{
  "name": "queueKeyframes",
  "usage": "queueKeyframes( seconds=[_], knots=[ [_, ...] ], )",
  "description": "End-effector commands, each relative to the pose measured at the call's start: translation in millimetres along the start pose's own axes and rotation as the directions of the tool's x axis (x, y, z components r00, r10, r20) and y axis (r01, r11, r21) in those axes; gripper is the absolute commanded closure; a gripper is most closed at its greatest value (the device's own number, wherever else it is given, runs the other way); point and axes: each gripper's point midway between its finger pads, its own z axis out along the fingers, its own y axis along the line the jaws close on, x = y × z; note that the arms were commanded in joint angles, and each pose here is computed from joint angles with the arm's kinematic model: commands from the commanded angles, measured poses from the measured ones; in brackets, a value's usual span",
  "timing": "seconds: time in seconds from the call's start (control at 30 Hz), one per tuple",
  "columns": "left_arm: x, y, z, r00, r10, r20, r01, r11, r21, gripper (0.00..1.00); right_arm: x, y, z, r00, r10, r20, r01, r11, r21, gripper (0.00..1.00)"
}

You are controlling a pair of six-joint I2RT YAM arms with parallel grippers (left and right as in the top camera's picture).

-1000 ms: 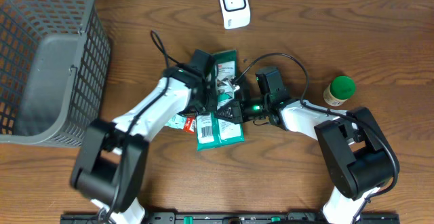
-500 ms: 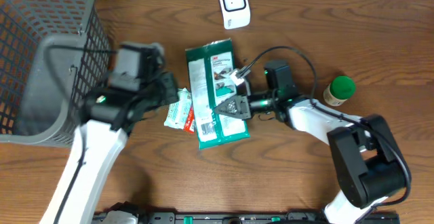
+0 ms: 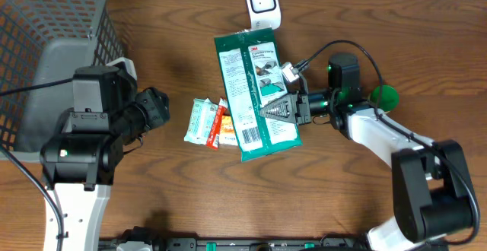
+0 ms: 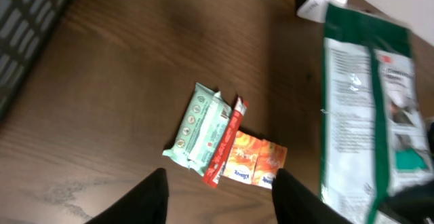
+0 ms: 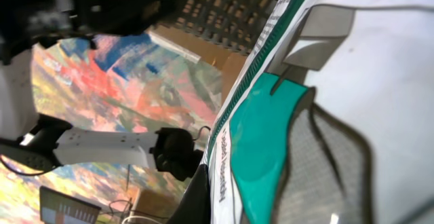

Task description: Scan the item barcode

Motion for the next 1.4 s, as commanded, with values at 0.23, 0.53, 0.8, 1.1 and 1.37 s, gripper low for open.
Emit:
queueKeyframes(
  seconds=[0.23,0.53,0.8,1.1,1.37],
  knots=[
    [-9,12,0,1.000,-0.012,0.026,0.014,0.998,-0.053,0.30,-12,28,-5,0.997,-0.073,0.024,0.072,0.997,0.016,0.99],
    [-6,21,-1,1.000,-0.015,0.021,0.017,0.995,-0.102,0.16,-29,1,-9,0.991,-0.075,0.113,0.054,0.983,0.177,0.99],
    [-6,21,-1,1.000,-0.015,0.021,0.017,0.995,-0.102,0.15,-51,-6,-14,0.988,-0.023,0.153,-0.020,0.961,0.275,0.99],
    [-6,21,-1,1.000,-0.015,0.021,0.017,0.995,-0.102,0.15,-66,-43,-51,0.996,-0.093,-0.015,0.069,0.607,0.791,0.99],
    [-6,21,-1,1.000,-0.015,0.021,0.017,0.995,-0.102,0.15,-90,1,-73,0.926,-0.150,-0.346,0.372,0.215,0.903,0.99]
  ],
)
